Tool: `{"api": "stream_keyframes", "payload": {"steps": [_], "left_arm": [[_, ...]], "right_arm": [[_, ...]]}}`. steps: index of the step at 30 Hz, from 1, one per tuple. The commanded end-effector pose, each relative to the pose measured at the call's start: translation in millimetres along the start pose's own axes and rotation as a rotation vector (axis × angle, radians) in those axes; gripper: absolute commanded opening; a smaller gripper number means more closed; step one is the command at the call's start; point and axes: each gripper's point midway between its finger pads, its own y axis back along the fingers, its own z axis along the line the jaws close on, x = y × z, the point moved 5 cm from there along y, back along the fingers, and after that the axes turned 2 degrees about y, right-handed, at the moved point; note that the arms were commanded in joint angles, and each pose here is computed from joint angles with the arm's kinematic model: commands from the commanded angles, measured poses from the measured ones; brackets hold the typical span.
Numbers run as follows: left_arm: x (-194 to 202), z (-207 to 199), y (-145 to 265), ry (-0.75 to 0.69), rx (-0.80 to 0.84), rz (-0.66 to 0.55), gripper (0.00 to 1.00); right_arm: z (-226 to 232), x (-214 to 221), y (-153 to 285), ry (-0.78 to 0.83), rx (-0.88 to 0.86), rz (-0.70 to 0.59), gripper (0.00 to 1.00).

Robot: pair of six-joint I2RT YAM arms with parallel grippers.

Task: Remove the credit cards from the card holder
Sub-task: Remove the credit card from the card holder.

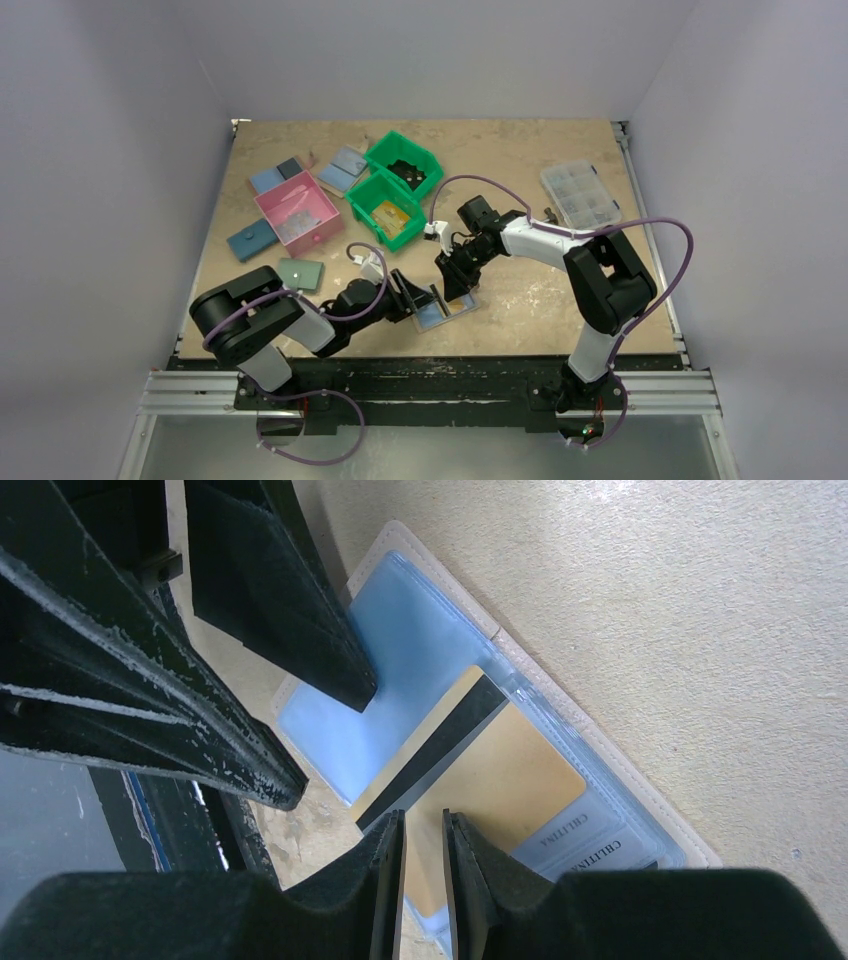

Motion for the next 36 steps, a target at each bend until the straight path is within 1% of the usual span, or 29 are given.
{"api": "stream_keyframes", "payload": {"steps": [1,2,5,7,19,24,29,30,31,32,35,36], "left_arm": [[-2.3,-25.1,-7.8,0.017,0.086,-0.018,0.51],[-1.0,-24.3,-9.4,0.021,0.08,-0.015,0.51],[1.7,-19.6,-12.6,0.051,0.061,-0.006,0.44],[3.2,-15.6,-15.5,0.064,0.045,-0.001,0.43],[8.3,-3.1,-23.5,0.098,-0.011,0.016,0.45],[11.6,6.6,-30.9,0.147,-0.059,0.027,0.43],[15.7,17.4,-31.6,0.216,-0.102,0.034,0.36],[13.5,17.0,-31.7,0.221,-0.095,0.014,0.32],[11.9,17.1,-30.7,0.23,-0.089,0.0,0.27],[10.7,17.9,-28.8,0.238,-0.084,-0.011,0.17],[8.5,19.6,-27.0,0.241,-0.078,-0.024,0.04],[8.1,20.2,-26.3,0.24,-0.077,-0.026,0.02]], "right_arm": [[-21.9,17.7,-3.0,0.002,0.107,0.088,0.3],[-22.0,17.6,-3.1,0.004,0.108,0.088,0.3],[-22.5,17.6,-3.2,0.003,0.113,0.089,0.29],[-23.2,18.3,-3.3,0.0,0.116,0.091,0.28],[-22.9,18.4,-3.6,-0.001,0.115,0.093,0.26],[-22.6,18.4,-3.3,-0.001,0.115,0.093,0.26],[-22.6,18.3,-3.2,-0.001,0.114,0.092,0.26],[-22.6,18.3,-3.2,0.0,0.113,0.093,0.26],[-22.6,18.3,-3.2,0.0,0.113,0.093,0.26],[-22.5,18.7,-3.5,-0.001,0.112,0.095,0.26],[-22.5,18.8,-3.5,-0.001,0.112,0.095,0.26],[-22.6,18.7,-3.5,-0.001,0.113,0.095,0.26]]}}
